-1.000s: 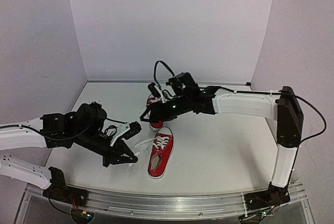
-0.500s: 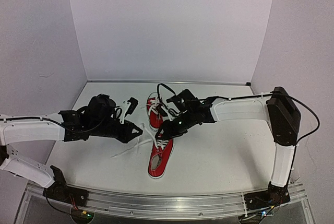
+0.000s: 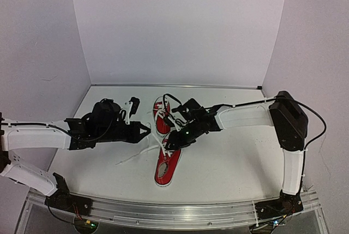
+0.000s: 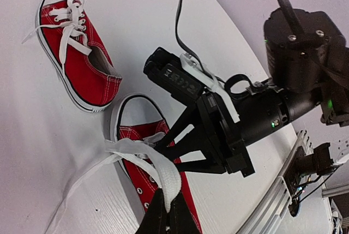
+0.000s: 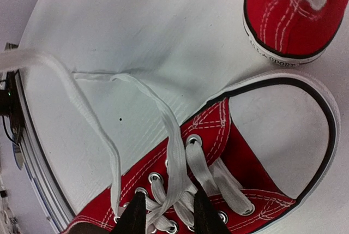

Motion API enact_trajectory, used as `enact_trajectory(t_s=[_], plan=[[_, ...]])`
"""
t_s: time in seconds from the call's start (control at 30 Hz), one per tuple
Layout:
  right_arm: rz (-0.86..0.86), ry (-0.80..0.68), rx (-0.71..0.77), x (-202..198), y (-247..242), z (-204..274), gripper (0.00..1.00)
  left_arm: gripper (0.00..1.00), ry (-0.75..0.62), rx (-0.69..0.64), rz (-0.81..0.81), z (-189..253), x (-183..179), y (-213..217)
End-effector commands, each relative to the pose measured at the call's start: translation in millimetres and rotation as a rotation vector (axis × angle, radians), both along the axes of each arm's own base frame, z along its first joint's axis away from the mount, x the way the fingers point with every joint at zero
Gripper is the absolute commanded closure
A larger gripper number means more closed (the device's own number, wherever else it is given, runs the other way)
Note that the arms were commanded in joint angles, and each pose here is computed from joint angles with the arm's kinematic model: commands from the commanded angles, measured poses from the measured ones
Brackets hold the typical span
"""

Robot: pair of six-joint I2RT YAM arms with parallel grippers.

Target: Tie the shoes

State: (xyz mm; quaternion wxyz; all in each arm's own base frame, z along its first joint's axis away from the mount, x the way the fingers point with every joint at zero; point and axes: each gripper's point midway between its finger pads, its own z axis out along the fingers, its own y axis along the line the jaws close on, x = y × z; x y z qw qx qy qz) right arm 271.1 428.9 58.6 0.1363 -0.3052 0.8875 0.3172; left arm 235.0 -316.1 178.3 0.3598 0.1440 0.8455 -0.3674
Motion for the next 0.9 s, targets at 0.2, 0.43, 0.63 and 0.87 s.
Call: enact_trajectory(t_s=[0.2, 0.43, 0.63, 0.87], plan=[[0.046, -0.07, 0.039, -1, 0, 24, 1.0, 1.0, 0.059, -0.046, 0.184, -2, 44, -20], [0.075, -0.109, 0.103, -6, 3, 42, 1.0, 1.0, 0.083, -0.067, 0.248, -10, 65, -35], [0.109, -0.156, 0.151, -14, 7, 58, 1.0, 1.0, 0.112, -0.093, 0.274, -21, 78, -45], [0.129, -0.168, 0.156, -17, 11, 58, 1.0, 1.0, 0.155, -0.107, 0.275, -38, 86, -54]])
